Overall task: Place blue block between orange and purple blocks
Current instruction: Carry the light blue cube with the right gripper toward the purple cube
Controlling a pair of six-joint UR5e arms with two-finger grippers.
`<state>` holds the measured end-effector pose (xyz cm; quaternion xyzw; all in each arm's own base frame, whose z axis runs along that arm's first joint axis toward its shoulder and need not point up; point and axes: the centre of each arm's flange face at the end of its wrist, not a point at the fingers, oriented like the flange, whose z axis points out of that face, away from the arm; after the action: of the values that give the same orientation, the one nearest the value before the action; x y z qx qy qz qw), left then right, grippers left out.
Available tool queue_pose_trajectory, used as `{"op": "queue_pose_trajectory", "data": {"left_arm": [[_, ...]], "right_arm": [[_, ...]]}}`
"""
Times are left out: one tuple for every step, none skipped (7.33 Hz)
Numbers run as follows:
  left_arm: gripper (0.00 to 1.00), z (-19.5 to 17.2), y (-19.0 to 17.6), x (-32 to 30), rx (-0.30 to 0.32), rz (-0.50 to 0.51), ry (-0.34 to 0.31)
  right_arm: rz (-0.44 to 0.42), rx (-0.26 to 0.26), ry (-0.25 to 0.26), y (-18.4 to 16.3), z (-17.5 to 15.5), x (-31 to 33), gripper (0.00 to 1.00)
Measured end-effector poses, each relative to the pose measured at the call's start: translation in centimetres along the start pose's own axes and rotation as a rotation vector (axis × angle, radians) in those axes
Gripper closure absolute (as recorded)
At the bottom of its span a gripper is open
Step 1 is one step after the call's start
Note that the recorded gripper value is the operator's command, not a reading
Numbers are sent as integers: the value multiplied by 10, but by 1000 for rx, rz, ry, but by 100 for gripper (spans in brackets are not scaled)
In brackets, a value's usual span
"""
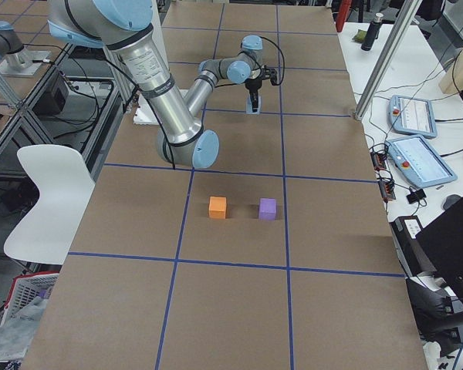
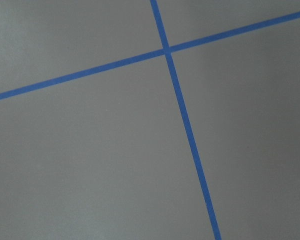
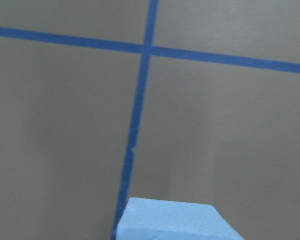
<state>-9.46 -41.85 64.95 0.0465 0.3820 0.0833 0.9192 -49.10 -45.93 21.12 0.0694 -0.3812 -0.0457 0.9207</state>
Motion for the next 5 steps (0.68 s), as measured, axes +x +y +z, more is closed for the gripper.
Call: {"op": "queue_pose_trajectory", "data": {"left_arm": [[0, -5, -2, 4, 9, -40, -3], [0, -8, -3, 8, 17, -60, -4], [0, -11, -4, 10, 22, -67, -5], [0, -12, -5, 12, 24, -68, -5], [0, -13, -5, 13, 26, -67, -5]], "right_arm": [[-27, -10, -8, -9, -16, 56, 100], [-45, -28, -10, -9, -29, 121, 100], [-36, -46, 5, -1, -36, 186, 100], [-3, -54, 27, 11, -38, 241, 100], [24, -49, 37, 27, -32, 287, 100]]}}
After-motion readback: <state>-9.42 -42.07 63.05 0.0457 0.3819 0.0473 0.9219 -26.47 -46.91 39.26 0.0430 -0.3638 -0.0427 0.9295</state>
